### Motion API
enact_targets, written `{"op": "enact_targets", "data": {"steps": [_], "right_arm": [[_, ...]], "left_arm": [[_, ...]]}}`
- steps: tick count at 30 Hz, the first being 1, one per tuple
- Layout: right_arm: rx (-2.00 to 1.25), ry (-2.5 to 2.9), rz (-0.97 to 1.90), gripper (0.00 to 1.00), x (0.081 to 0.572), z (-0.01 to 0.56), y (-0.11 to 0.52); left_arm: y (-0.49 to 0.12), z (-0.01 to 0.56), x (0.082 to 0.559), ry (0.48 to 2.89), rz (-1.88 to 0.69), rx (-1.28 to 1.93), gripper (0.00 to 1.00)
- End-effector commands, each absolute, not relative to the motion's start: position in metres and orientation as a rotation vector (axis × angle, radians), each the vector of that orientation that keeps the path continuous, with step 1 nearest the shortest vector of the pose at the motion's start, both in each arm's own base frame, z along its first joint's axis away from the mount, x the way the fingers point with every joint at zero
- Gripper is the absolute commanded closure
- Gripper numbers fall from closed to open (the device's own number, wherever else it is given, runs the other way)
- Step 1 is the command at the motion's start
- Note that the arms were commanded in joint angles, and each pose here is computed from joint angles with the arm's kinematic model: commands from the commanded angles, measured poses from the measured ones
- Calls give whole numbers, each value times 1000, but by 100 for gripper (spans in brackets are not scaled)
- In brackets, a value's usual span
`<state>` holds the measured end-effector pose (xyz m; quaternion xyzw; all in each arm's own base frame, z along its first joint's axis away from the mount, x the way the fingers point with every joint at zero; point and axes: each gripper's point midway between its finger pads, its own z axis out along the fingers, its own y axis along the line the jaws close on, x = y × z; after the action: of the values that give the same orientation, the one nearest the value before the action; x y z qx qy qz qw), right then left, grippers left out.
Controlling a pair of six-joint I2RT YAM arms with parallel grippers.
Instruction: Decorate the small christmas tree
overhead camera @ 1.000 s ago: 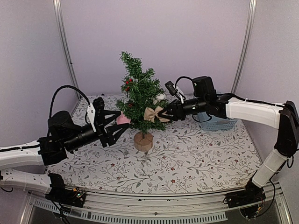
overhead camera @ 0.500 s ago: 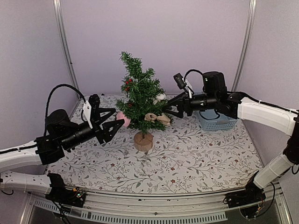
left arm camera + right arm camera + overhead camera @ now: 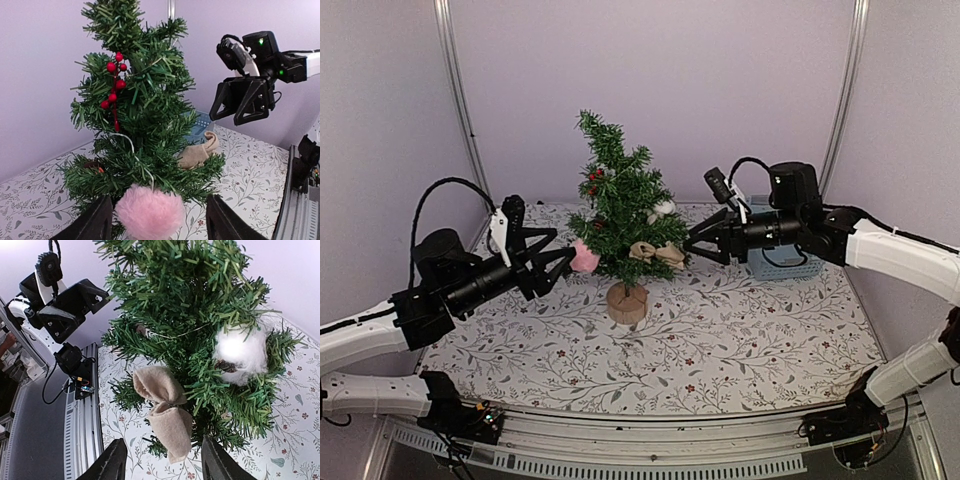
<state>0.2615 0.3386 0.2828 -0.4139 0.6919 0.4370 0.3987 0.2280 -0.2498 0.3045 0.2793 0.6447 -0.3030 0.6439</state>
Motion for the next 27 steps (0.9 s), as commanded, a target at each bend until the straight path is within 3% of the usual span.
{"op": "enact_targets", "data": {"steps": [1,10,17,27], "right_arm": [[-1074,1773,1079,48,263,268,341],[-1059,1829,1053,52,284,255,361],[-947,1868,989,65,308,259,363],[-903,1926,965,64,318,247,365]], "left_arm": [[-248,315,229,1451,-706,633,35],[-251,315,230,1444,-702,644,35],[-251,312,232,1450,-699,642,35],[-247,310,233,1452,-691,630,35]]}}
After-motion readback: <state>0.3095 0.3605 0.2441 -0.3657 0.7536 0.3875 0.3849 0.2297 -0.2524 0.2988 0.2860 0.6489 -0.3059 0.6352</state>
